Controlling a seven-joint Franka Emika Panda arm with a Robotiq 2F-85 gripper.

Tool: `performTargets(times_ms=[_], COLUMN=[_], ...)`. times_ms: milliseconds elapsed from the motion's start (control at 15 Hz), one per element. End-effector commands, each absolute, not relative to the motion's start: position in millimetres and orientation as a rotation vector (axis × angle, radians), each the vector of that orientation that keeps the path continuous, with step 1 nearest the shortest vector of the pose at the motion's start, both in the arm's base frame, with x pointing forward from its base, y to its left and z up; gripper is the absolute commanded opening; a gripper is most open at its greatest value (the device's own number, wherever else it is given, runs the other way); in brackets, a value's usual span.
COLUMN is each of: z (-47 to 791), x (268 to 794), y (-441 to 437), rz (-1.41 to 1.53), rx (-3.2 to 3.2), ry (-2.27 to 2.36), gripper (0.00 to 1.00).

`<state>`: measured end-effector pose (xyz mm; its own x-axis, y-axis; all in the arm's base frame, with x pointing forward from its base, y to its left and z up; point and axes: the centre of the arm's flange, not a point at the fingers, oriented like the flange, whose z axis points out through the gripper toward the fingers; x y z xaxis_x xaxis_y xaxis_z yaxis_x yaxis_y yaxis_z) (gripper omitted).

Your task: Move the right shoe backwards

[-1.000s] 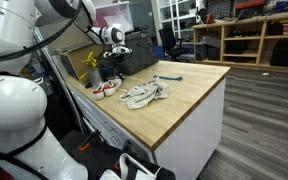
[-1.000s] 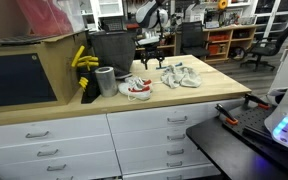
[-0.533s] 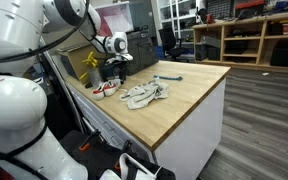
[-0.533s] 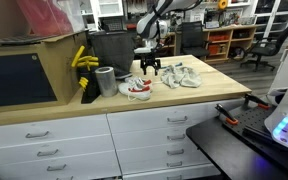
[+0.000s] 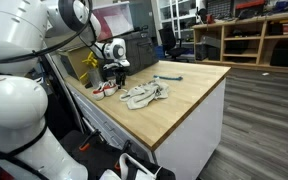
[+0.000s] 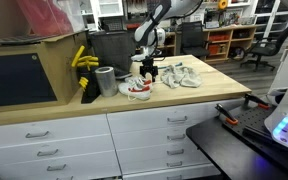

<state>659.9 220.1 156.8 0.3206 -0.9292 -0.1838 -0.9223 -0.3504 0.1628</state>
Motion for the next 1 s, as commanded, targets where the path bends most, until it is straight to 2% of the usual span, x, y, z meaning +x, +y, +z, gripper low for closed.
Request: performTargets(times_ms=[0, 467, 600, 733, 800, 867, 933], z=[156, 166, 166, 165, 166, 155, 156], x=[654, 646, 641, 635, 633, 626, 625], y=[224, 230, 232, 232, 231, 221, 219], rz=[-0.412, -0.420, -0.426, -0.427, -0.426, -0.422, -0.419], rx=[2.502, 2.504, 2.507, 2.505, 2.505, 2.507, 2.507], ry=[-1.819, -1.800, -1.785, -1.777, -1.772, -1.769, -1.770], gripper=[0.66, 0.12, 0.00, 0.00, 0.18, 0.26, 0.30])
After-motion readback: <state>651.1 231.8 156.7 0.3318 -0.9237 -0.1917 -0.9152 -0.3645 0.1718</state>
